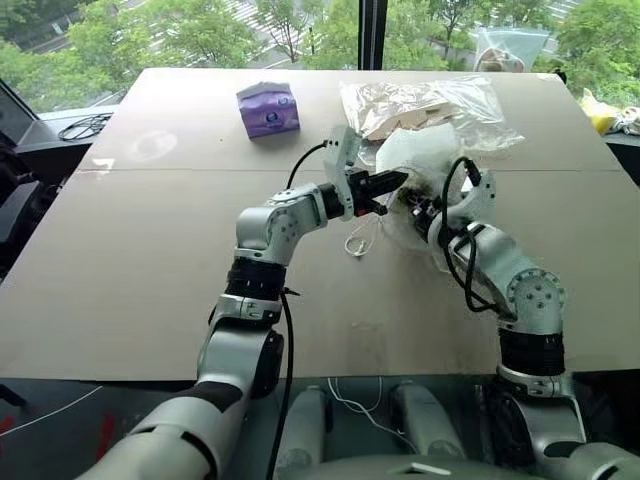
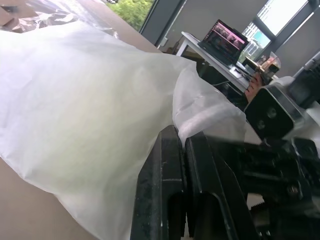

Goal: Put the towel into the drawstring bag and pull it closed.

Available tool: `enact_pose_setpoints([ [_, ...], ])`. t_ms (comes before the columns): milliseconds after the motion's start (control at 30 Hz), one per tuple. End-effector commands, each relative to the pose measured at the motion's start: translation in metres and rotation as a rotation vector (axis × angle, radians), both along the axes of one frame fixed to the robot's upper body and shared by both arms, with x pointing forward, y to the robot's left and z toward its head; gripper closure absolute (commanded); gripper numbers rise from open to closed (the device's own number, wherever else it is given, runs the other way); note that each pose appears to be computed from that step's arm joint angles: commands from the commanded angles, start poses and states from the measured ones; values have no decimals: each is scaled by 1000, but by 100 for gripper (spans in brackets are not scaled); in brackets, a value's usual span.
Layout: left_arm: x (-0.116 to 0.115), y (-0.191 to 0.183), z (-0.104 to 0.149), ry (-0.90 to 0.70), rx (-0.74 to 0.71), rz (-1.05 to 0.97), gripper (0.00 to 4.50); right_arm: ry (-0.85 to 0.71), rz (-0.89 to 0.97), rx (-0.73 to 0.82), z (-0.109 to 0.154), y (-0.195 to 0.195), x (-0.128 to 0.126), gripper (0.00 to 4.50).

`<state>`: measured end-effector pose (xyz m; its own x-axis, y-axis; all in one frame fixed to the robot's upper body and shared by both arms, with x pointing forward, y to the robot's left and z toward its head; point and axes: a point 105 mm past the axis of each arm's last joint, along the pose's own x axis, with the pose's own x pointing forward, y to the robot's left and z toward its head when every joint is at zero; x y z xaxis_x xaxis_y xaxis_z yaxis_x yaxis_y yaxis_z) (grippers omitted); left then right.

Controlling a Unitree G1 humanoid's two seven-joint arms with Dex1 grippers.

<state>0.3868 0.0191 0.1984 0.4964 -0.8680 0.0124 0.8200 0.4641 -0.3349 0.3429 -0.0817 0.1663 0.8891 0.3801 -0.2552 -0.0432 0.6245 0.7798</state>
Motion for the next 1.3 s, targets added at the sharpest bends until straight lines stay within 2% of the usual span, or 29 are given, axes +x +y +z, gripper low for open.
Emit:
enact_pose_setpoints([
  [33,3,-3,18,-59,-28,11,450,-140,105,-112,19,-1,-17,191],
  [133,6,-4,17,-55,-33,21,450,-296,321,-373,19,3,-44,191],
  [233,6,-4,16,-53,-31,22,450,-461,582,-557,17,10,-85,191],
  [267,6,-5,16,-53,-31,21,450,-457,638,-643,6,4,-94,191],
  [300,6,-5,16,-52,-30,20,450,-377,673,-755,-16,-10,-97,191],
  [367,6,-5,14,-47,-29,17,450,-186,620,-1046,-58,-55,-89,191],
  [400,6,-6,13,-43,-27,15,450,-143,562,-1110,-66,-70,-82,191],
  [567,4,-7,7,-36,-8,-1,450,-186,391,-1139,-72,-73,-61,191],
  [767,4,-5,8,-38,-6,1,450,-268,179,-1037,-69,-60,-42,191],
  [933,2,-6,7,-39,1,-8,450,-288,131,-978,-76,-53,-33,191],
  [1167,2,-4,6,-37,9,-7,450,-293,29,-1058,-79,-58,-16,191],
  [1267,1,-5,5,-35,10,-7,450,-289,-78,-1126,-78,-68,-13,270],
  [1300,1,-5,5,-34,11,-7,450,-297,-102,-1146,-77,-69,-14,310],
])
